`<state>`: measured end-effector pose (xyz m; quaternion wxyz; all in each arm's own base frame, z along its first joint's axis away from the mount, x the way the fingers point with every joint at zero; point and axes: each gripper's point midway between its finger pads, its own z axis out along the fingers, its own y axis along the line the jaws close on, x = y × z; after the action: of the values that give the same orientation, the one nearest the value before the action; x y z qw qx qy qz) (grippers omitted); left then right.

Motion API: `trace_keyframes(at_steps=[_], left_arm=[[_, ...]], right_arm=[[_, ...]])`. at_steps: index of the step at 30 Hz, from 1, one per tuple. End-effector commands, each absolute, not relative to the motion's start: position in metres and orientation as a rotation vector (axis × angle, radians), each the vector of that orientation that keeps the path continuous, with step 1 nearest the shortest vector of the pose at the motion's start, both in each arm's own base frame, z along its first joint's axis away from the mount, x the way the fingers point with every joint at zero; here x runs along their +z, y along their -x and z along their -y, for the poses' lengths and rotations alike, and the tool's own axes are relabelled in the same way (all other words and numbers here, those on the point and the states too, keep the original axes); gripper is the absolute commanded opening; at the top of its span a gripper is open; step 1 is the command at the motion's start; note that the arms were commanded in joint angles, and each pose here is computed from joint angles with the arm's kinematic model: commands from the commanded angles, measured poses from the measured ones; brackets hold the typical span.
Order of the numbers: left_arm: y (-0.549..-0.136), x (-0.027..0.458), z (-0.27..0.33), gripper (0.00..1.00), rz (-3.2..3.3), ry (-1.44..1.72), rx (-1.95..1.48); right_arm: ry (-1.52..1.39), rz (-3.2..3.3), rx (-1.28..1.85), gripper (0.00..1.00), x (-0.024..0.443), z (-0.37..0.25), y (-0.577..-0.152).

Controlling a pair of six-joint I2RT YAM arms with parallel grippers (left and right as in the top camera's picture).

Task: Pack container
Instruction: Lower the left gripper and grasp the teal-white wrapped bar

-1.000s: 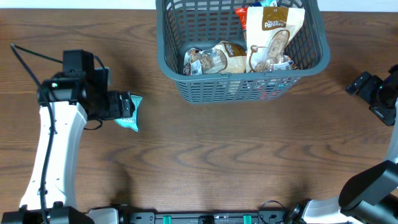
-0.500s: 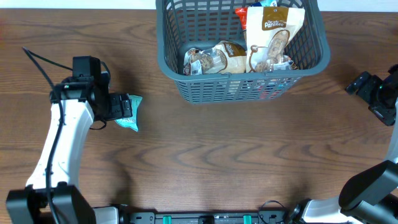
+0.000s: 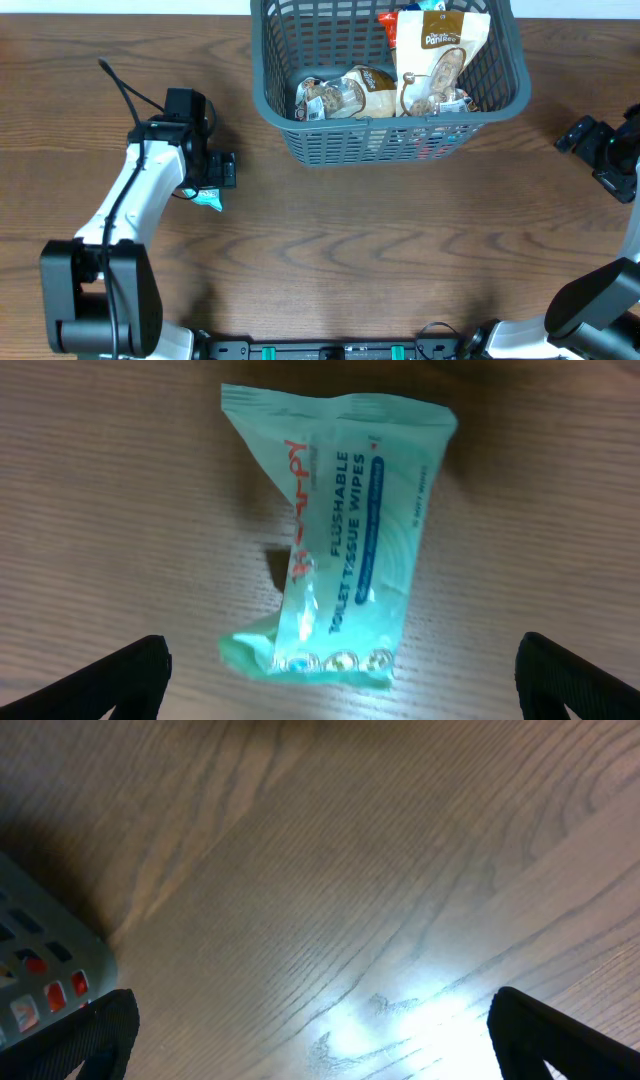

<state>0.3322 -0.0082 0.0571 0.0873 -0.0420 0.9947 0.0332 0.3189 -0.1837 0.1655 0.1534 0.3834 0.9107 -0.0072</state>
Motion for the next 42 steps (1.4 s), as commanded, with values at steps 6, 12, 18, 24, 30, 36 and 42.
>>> trace_keyframes(at_steps=[6, 12, 18, 24, 30, 36, 42], left_arm=[[-0.329, 0.027, -0.001, 0.99, -3.036, 0.139, 0.191], [-0.333, 0.022, 0.0, 0.99, -3.029, 0.14, 0.189], [-0.344, 0.023, 0.001, 0.98, -2.989, 0.142, 0.179], [-0.343, 0.016, 0.0, 0.99, -3.005, 0.141, 0.183], [-0.335, -0.003, 0.0, 0.99, -3.07, 0.138, 0.197], [-0.334, -0.005, 0.0, 1.0, -3.078, 0.137, 0.2], [-0.335, -0.005, 0.0, 0.08, -3.074, 0.138, 0.199]], right_arm=[[-1.092, -2.616, -0.019, 0.99, 0.166, 0.185, -0.318], [-1.092, -2.616, -0.019, 0.99, 0.166, 0.185, -0.318], [-1.092, -2.616, -0.019, 0.99, 0.166, 0.185, -0.318], [-1.092, -2.615, -0.02, 0.99, 0.166, 0.185, -0.318], [-1.092, -2.614, -0.02, 0.99, 0.166, 0.185, -0.318], [-1.091, -2.611, -0.02, 0.99, 0.166, 0.186, -0.318], [-1.089, -2.609, -0.021, 0.99, 0.166, 0.186, -0.319]])
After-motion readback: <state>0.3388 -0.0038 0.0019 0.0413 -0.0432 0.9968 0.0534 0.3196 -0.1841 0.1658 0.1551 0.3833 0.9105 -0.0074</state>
